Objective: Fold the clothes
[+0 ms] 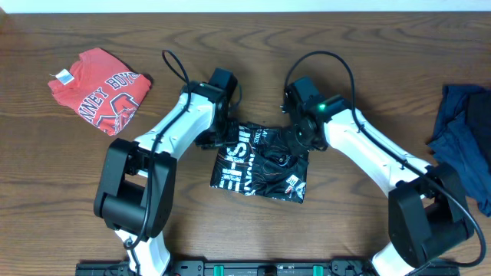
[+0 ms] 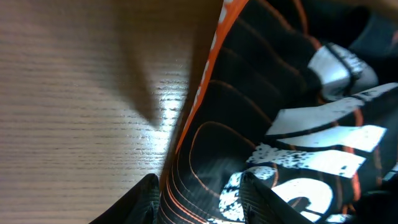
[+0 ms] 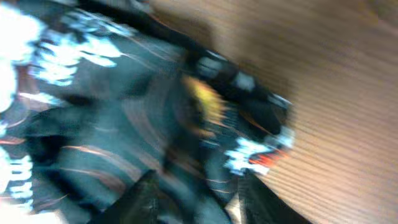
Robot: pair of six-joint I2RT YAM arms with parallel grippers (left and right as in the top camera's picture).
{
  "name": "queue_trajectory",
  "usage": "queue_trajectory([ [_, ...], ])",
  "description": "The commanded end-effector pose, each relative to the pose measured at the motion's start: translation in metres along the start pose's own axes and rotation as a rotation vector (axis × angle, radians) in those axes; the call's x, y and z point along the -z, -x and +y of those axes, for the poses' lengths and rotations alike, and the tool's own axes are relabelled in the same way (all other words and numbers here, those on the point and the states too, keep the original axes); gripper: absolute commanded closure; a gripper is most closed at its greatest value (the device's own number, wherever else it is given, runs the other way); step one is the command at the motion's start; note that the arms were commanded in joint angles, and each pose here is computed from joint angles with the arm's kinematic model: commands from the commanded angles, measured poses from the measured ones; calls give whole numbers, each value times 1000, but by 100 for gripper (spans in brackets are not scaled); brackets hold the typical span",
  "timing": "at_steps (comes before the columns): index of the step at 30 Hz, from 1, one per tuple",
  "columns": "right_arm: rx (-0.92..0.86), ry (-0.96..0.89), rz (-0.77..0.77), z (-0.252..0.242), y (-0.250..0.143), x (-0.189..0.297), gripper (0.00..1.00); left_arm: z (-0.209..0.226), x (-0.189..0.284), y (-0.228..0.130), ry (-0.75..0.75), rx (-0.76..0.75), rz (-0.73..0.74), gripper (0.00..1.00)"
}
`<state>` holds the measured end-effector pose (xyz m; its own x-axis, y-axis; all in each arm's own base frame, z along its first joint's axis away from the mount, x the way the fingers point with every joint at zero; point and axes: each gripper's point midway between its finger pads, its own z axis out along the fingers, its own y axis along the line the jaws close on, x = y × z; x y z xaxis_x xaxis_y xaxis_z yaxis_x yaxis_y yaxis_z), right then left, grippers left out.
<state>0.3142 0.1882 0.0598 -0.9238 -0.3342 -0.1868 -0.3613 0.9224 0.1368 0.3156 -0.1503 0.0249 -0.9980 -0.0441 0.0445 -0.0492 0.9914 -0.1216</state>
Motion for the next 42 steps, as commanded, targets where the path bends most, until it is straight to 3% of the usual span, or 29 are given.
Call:
queue_trajectory([
  [1, 188, 136, 12, 31, -4, 7, 49, 2, -8, -1, 0, -12, 13, 55],
  [17, 228, 57, 132, 19, -27, -25, 53, 0, -8, 1, -5, -14, 4, 55],
  [19, 209, 34, 138, 14, -27, -29, 61, 0, -8, 1, -5, -14, 4, 55],
  [22, 120, -55, 125, -1, -23, -31, 90, 0, -8, 1, -5, -14, 4, 55],
  [24, 45, -120, 113, -13, -20, -30, 97, 0, -8, 1, -5, -14, 4, 55],
  [32, -182, -222, 94, -50, -20, -21, 92, 1, -9, 0, -3, -13, 8, 55],
  [36, -220, -260, 112, -68, -25, -17, 86, 1, -9, 0, -3, -13, 8, 55],
  [42, -266, -273, 123, -84, -28, -14, 85, 1, -9, 0, -3, -13, 8, 55],
])
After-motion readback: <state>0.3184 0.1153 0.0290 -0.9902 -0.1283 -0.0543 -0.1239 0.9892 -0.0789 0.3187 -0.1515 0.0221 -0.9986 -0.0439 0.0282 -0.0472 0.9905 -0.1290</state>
